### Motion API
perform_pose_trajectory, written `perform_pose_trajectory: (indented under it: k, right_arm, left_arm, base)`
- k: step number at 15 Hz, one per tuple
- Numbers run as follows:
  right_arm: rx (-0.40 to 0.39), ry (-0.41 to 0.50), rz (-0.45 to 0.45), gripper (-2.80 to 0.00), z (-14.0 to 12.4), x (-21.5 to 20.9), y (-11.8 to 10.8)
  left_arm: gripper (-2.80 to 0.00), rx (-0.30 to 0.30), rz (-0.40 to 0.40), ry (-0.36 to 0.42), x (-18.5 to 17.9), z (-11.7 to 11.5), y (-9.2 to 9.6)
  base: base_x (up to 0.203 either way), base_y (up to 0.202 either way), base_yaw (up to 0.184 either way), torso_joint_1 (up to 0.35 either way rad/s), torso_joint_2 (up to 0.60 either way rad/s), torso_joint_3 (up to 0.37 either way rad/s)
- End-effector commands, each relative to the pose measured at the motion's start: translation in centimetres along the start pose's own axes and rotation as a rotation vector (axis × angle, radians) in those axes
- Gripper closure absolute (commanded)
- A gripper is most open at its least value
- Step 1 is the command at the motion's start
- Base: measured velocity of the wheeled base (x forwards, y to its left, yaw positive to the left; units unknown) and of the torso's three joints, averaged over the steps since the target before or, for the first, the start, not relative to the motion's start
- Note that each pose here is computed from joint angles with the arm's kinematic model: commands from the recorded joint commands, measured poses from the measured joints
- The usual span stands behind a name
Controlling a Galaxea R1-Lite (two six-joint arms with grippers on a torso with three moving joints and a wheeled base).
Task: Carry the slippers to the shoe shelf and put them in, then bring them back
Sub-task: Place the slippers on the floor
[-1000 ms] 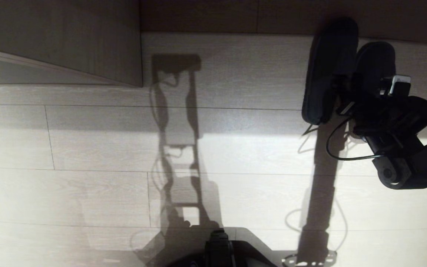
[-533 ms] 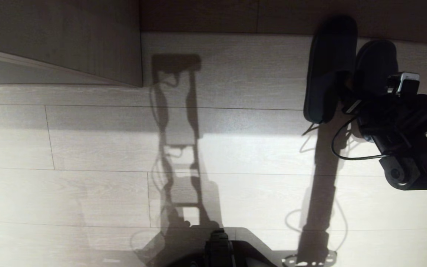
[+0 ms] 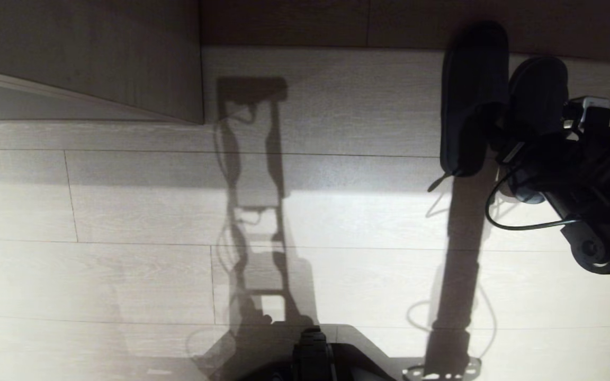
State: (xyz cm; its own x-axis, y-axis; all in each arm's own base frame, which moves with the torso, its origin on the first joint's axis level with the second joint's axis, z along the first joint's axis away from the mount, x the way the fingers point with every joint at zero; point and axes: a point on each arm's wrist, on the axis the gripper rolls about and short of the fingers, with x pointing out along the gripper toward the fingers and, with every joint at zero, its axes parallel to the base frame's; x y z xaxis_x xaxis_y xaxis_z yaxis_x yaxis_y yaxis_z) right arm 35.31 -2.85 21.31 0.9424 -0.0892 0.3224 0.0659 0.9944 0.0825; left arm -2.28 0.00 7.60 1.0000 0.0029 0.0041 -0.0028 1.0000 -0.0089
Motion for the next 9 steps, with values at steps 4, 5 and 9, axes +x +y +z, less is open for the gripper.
perform_pose_trajectory:
  k: [4,5,9]
  right_arm:
    - [0.001,0.027,0.009,-2.8,1.7,-2.0,0.2]
    - [0.001,0.028,0.009,-2.8,1.7,-2.0,0.2]
    - [0.0,0.036,0.015,-2.8,3.1,-4.6,0.4]
  left_arm:
    - [0.0,0.0,0.0,0.0,0.0,0.0,0.0]
    - [0.0,0.0,0.0,0.0,0.0,0.0,0.0]
    - [0.0,0.0,0.0,0.0,0.0,0.0,0.0]
  base:
    - [0.0,0.0,0.0,0.0,0.0,0.0]
    - [0.0,0.0,0.0,0.0,0.0,0.0]
    - [0.0,0.0,0.0,0.0,0.0,0.0]
